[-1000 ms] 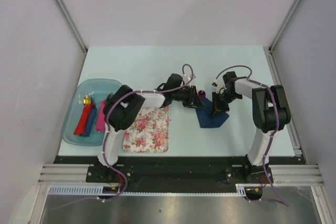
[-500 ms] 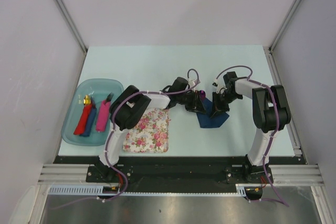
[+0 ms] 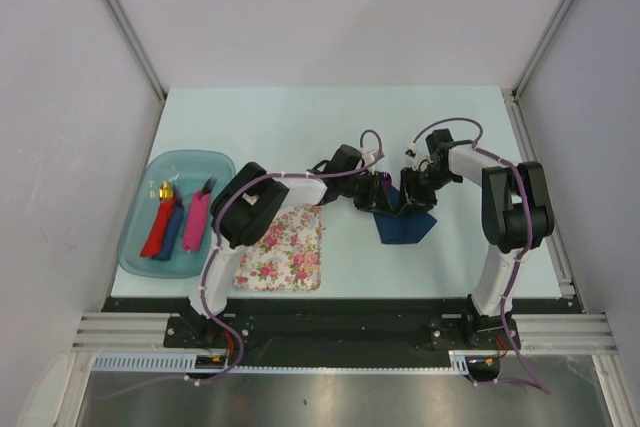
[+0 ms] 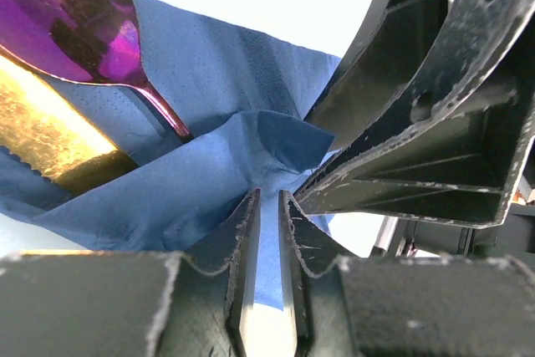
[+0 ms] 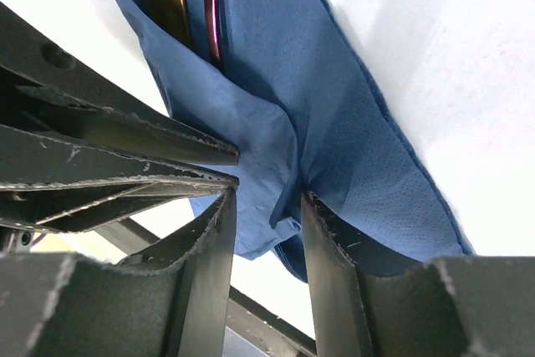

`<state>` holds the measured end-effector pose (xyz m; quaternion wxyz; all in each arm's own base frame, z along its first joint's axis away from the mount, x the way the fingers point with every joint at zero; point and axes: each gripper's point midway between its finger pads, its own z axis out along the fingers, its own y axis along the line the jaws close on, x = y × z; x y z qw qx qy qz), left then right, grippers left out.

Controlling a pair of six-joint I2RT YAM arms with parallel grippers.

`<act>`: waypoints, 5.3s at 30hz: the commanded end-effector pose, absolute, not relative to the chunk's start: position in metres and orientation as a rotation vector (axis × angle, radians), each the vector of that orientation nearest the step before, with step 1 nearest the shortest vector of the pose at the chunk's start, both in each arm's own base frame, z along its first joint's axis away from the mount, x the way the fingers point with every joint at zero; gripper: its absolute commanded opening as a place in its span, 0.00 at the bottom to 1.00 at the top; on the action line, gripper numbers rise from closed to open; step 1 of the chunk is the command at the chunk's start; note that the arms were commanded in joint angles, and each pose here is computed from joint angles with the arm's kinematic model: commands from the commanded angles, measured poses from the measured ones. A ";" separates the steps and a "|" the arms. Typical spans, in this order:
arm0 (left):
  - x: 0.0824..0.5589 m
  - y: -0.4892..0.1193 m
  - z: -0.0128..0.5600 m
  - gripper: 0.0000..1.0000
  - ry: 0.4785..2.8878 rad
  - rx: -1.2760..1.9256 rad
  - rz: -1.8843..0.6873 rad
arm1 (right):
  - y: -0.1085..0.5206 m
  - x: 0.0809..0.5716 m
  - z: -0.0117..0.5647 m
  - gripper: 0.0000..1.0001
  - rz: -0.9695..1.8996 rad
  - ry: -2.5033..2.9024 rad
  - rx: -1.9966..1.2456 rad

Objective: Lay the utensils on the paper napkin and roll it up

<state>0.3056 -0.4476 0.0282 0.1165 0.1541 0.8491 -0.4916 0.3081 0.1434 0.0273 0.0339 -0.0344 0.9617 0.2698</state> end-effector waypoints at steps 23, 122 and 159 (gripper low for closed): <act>0.350 -0.456 0.093 0.32 2.324 0.675 -1.114 | 0.119 0.318 -0.008 0.00 0.493 2.990 -0.186; 0.333 -0.459 0.060 0.09 2.412 0.725 -1.041 | 0.135 0.312 0.004 0.18 0.654 2.934 -0.102; 0.283 -0.422 -0.009 0.02 2.709 0.688 -0.893 | 0.131 0.316 0.007 0.19 0.659 2.944 -0.081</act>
